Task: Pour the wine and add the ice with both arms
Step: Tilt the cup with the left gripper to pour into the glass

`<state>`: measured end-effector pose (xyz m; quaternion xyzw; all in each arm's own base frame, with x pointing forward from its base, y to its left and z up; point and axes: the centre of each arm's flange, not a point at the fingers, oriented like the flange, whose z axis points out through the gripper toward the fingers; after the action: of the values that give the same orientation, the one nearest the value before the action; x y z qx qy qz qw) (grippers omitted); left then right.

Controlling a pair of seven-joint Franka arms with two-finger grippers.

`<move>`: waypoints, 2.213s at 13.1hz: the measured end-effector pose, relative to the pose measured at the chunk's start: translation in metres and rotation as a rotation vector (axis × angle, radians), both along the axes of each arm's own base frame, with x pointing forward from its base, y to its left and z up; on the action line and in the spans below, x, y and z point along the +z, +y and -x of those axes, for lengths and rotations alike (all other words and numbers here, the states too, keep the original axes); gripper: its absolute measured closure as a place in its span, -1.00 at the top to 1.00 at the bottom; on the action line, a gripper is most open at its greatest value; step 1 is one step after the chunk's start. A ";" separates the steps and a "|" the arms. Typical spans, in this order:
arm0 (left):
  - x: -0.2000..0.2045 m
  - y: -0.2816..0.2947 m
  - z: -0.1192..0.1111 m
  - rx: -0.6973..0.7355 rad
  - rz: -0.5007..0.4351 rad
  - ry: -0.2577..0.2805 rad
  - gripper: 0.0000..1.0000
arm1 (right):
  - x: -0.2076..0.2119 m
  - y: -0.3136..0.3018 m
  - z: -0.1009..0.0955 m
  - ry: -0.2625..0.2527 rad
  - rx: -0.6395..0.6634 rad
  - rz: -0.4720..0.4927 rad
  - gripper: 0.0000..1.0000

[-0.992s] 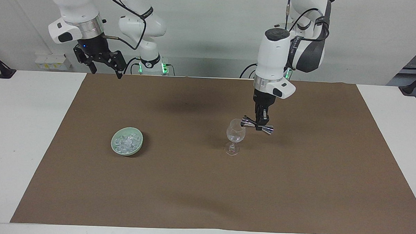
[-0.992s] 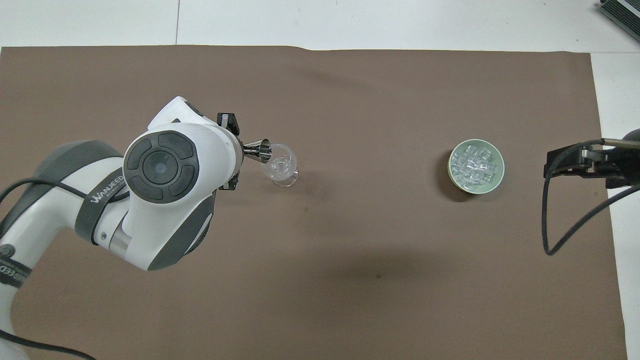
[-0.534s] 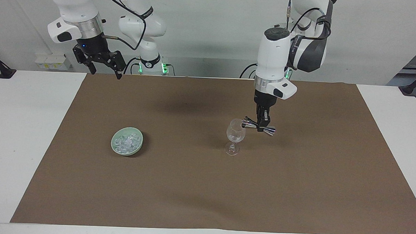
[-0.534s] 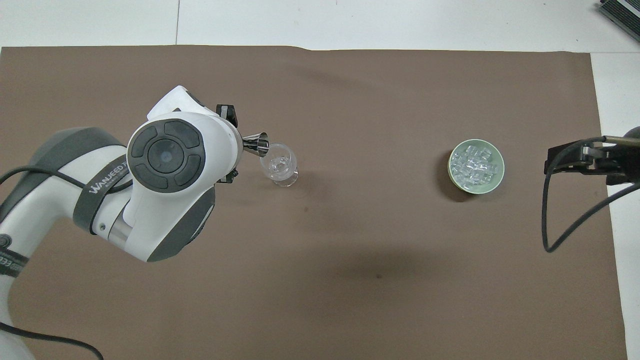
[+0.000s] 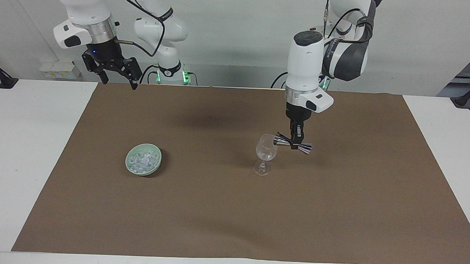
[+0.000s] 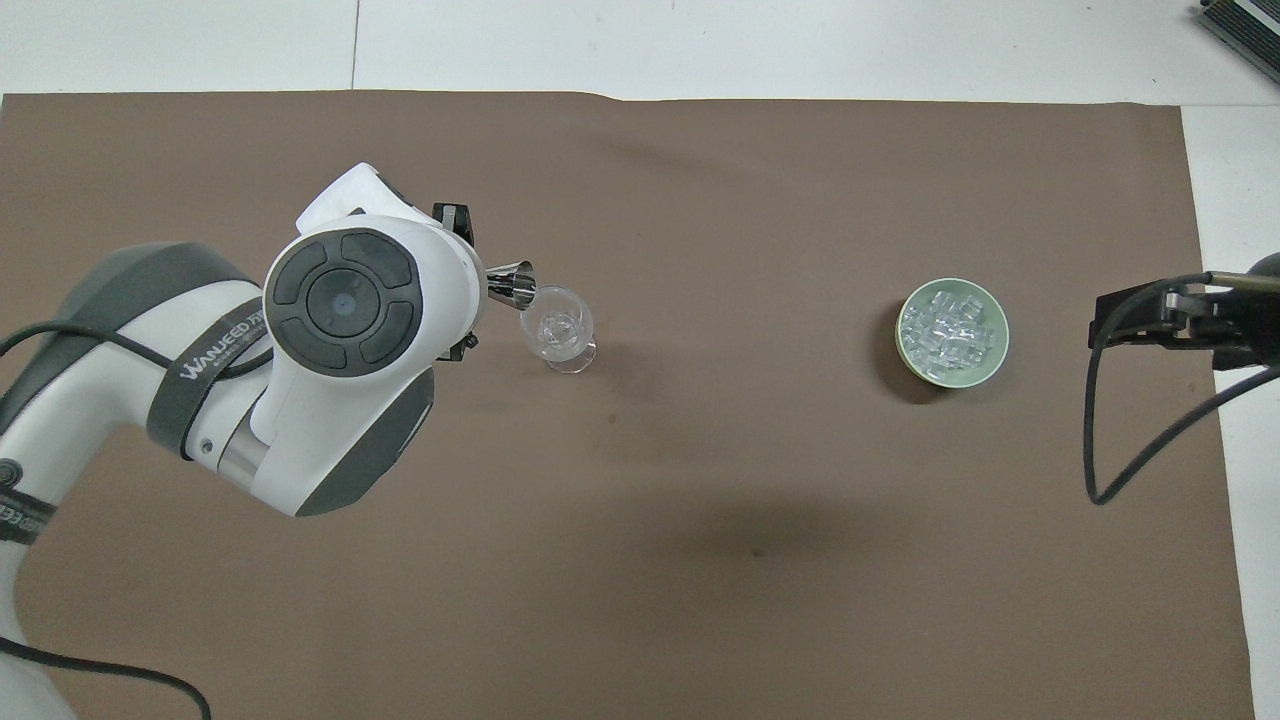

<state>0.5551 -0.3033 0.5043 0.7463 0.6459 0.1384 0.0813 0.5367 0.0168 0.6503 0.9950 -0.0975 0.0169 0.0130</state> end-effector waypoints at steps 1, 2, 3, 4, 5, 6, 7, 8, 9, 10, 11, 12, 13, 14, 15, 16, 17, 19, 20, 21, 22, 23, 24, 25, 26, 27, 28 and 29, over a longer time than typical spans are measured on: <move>0.000 -0.002 0.001 -0.008 -0.009 -0.004 -0.59 | 0.000 0.000 0.000 -0.002 0.000 0.000 1.00; 0.000 -0.005 0.003 -0.016 -0.018 -0.007 -0.59 | 0.000 0.000 0.000 -0.002 0.000 0.000 1.00; 0.000 -0.007 0.005 -0.022 -0.026 -0.006 -0.59 | 0.000 0.000 0.000 -0.003 0.000 0.000 1.00; -0.001 -0.010 0.007 -0.030 -0.034 -0.005 -0.59 | 0.000 0.000 0.000 -0.003 0.000 0.000 1.00; -0.001 -0.013 0.009 -0.036 -0.041 -0.005 -0.59 | 0.000 0.000 0.000 -0.003 0.000 0.000 1.00; 0.000 -0.014 0.010 -0.041 -0.047 -0.005 -0.59 | 0.000 0.000 0.000 -0.003 0.000 0.000 1.00; 0.000 -0.014 0.010 -0.043 -0.054 -0.009 -0.59 | 0.001 0.000 -0.001 -0.007 0.000 0.000 1.00; 0.001 -0.014 0.010 -0.045 -0.059 -0.012 -0.59 | 0.001 0.000 -0.002 -0.016 0.000 -0.001 1.00; 0.002 -0.014 0.010 -0.046 -0.065 -0.017 -0.59 | 0.002 0.000 -0.002 -0.022 0.001 -0.001 1.00; 0.003 -0.013 0.009 -0.047 -0.070 -0.020 -0.59 | 0.002 0.000 -0.003 -0.024 0.001 -0.001 1.00; 0.003 -0.013 0.009 -0.049 -0.074 -0.022 -0.59 | 0.002 0.000 -0.003 -0.026 0.001 -0.001 1.00; 0.002 -0.013 0.008 -0.052 -0.079 -0.026 -0.59 | 0.002 0.000 -0.003 -0.027 0.001 -0.001 1.00; 0.002 -0.014 0.006 -0.056 -0.084 -0.029 -0.59 | 0.002 0.000 -0.003 -0.027 0.001 -0.001 1.00; 0.002 -0.015 0.005 -0.059 -0.085 -0.031 -0.59 | 0.002 0.000 -0.003 -0.027 0.001 -0.001 1.00; 0.001 -0.015 0.003 -0.061 -0.084 -0.032 -0.59 | 0.002 0.000 -0.003 -0.027 0.001 -0.001 1.00; 0.001 -0.016 0.001 -0.063 -0.085 -0.034 -0.59 | 0.002 0.000 -0.003 -0.028 0.001 -0.001 1.00; 0.001 -0.016 0.001 -0.066 -0.089 -0.037 -0.59 | 0.002 0.000 -0.003 -0.027 0.001 -0.001 1.00; 0.001 -0.018 0.001 -0.072 -0.098 -0.042 -0.59 | 0.002 0.000 -0.003 -0.026 0.001 -0.001 1.00; 0.001 -0.019 0.002 -0.076 -0.103 -0.044 -0.59 | 0.001 0.000 -0.003 -0.026 0.001 -0.001 1.00; 0.001 -0.021 0.003 -0.081 -0.107 -0.047 -0.59 | 0.001 0.000 -0.003 -0.025 0.001 -0.001 1.00; 0.001 -0.022 0.004 -0.085 -0.111 -0.048 -0.59 | 0.001 0.000 -0.003 -0.025 0.001 -0.001 1.00; 0.001 -0.023 0.004 -0.088 -0.115 -0.050 -0.59 | 0.001 0.000 -0.003 -0.025 0.001 -0.001 1.00; 0.001 -0.023 0.004 -0.090 -0.121 -0.053 -0.59 | 0.001 0.000 -0.003 -0.025 0.001 -0.001 1.00; 0.001 -0.023 0.005 -0.092 -0.125 -0.055 -0.59 | 0.001 0.000 -0.003 -0.025 0.001 -0.001 1.00; 0.001 -0.024 0.005 -0.095 -0.129 -0.057 -0.59 | 0.001 0.000 -0.003 -0.025 0.001 -0.001 1.00; 0.001 -0.024 0.006 -0.098 -0.136 -0.058 -0.59 | 0.001 0.000 -0.003 -0.025 0.001 -0.001 1.00; 0.001 -0.024 0.006 -0.100 -0.145 -0.059 -0.59 | 0.001 0.000 -0.003 -0.025 0.001 -0.001 1.00; 0.001 -0.025 0.007 -0.103 -0.155 -0.062 -0.59 | 0.001 0.000 -0.003 -0.025 0.000 -0.001 1.00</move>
<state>0.5485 -0.3278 0.5049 0.7779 0.5913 0.2066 0.0502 0.5398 0.0164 0.6512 0.9947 -0.0977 0.0293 0.0113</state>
